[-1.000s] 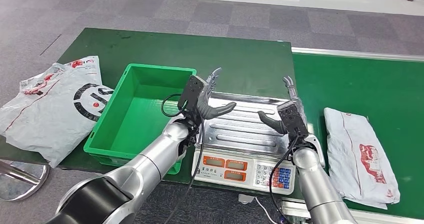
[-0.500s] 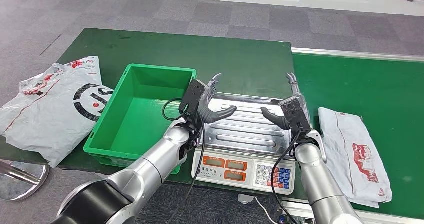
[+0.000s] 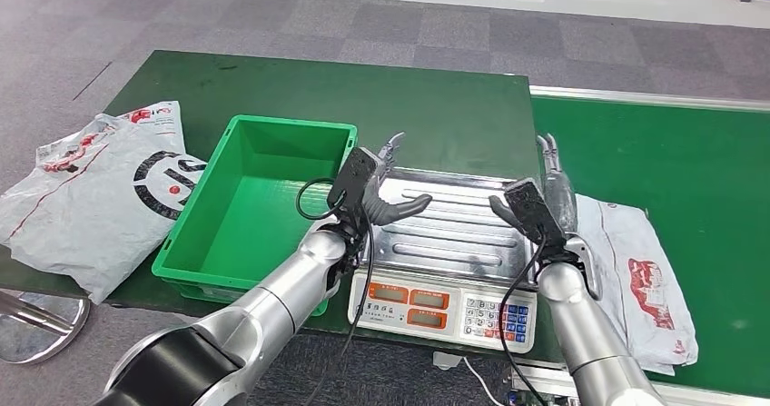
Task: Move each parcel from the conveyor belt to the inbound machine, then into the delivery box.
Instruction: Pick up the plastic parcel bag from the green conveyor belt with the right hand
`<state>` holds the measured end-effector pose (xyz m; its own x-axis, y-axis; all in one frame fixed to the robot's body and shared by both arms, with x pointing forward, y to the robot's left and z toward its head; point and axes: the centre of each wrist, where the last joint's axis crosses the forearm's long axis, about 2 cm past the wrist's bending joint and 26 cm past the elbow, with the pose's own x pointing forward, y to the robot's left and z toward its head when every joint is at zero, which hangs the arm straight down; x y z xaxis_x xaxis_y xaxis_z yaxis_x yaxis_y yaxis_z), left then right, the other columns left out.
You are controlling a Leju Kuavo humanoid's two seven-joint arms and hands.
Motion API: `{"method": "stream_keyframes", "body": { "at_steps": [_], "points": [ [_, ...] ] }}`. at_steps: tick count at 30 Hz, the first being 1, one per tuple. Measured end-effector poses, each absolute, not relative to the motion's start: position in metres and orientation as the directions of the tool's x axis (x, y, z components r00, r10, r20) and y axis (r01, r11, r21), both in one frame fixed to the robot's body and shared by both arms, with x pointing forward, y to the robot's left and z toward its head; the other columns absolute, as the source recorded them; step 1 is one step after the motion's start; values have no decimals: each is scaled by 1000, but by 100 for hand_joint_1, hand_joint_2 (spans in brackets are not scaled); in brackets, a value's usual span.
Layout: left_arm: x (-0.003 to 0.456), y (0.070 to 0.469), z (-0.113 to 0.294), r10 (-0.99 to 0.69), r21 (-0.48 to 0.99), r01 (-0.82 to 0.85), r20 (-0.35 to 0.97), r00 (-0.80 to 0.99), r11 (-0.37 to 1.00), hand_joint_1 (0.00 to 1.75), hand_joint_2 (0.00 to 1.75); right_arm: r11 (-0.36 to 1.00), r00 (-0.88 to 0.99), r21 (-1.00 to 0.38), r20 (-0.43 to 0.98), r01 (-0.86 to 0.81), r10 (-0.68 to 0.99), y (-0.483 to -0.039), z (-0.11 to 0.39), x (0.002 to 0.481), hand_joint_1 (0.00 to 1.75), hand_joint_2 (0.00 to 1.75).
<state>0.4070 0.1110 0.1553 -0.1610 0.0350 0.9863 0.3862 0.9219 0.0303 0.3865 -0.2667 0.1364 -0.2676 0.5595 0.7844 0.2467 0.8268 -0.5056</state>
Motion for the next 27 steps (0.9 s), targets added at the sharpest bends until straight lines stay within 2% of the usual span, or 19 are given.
{"method": "stream_keyframes", "body": {
  "at_steps": [5, 8, 13, 20, 27],
  "points": [
    [406, 108, 156, 18, 43, 376, 987, -157, 925, 0, 175, 648, -198, -638, 632, 415, 749, -280, 134, 384, 0, 175],
    [406, 105, 157, 10, 48, 373, 988, -154, 927, 0, 175, 574, -160, -680, 572, 456, 804, -288, 128, 380, 0, 175],
    [405, 102, 158, 6, 53, 373, 988, -156, 926, 0, 175, 524, -123, -718, 533, 458, 837, -297, 121, 375, 0, 175],
    [403, 99, 158, -10, 74, 372, 986, -169, 925, 0, 175, 320, 0, -821, 363, 473, 932, -321, 106, 355, 0, 175],
    [400, 100, 152, -9, 75, 363, 984, -180, 929, 0, 175, 298, 211, -878, 394, 375, 895, -354, 73, 330, 0, 175]
  ]
}}
